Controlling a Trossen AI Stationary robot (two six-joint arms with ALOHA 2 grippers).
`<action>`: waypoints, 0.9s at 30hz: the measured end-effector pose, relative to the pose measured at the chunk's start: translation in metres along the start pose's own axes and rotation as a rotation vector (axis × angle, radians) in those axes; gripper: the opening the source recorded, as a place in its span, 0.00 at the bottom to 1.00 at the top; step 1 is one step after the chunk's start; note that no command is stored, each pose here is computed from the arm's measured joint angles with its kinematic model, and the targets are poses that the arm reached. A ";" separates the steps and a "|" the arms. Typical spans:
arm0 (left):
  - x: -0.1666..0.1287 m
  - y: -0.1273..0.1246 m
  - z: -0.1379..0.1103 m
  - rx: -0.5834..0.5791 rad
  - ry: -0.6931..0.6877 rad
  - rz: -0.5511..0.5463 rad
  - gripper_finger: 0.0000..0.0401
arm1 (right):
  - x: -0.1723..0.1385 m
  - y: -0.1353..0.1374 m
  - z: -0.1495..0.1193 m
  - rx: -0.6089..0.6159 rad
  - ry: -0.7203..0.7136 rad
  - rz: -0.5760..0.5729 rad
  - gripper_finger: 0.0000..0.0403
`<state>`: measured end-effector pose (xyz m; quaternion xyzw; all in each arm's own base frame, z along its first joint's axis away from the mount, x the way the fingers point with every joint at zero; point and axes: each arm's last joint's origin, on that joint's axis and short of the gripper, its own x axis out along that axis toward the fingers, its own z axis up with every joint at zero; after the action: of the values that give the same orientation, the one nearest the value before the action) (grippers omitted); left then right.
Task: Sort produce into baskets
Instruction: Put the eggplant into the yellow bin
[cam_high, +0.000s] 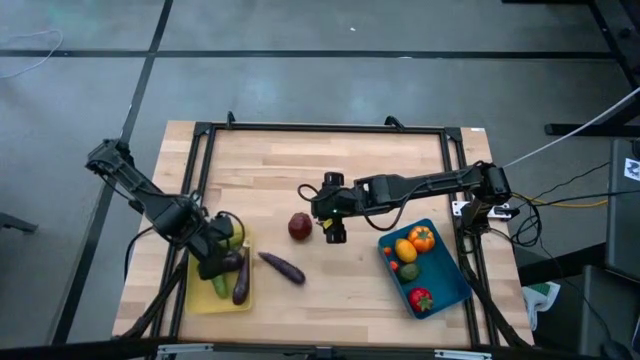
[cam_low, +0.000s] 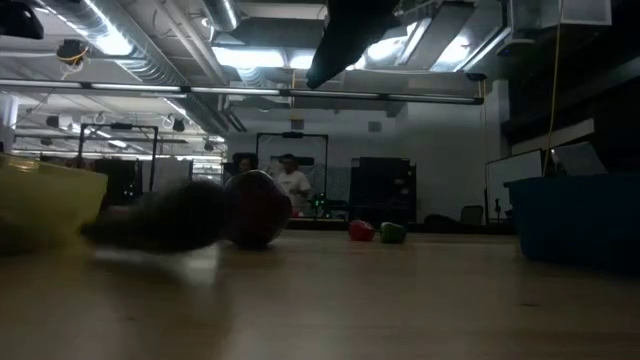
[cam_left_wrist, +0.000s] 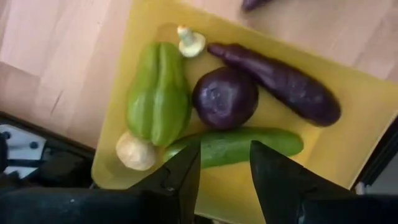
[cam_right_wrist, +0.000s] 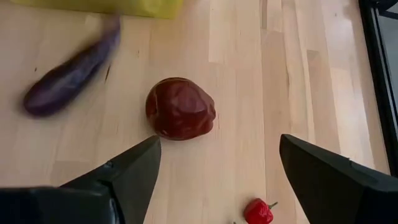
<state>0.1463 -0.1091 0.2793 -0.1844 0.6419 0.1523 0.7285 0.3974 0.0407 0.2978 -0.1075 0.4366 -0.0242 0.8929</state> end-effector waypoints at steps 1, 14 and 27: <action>0.000 -0.001 0.000 -0.007 -0.011 -0.007 0.33 | 0.000 0.000 0.000 0.000 0.000 0.000 0.80; -0.004 -0.027 0.022 0.000 -0.283 -0.222 0.30 | 0.000 0.000 0.000 0.000 -0.001 0.011 0.80; 0.029 -0.068 0.061 0.271 -0.395 -0.293 0.48 | 0.000 0.000 0.000 0.000 -0.001 0.011 0.80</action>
<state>0.2349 -0.1419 0.2625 -0.1430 0.4683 -0.0090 0.8719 0.3974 0.0411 0.2978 -0.1050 0.4367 -0.0191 0.8933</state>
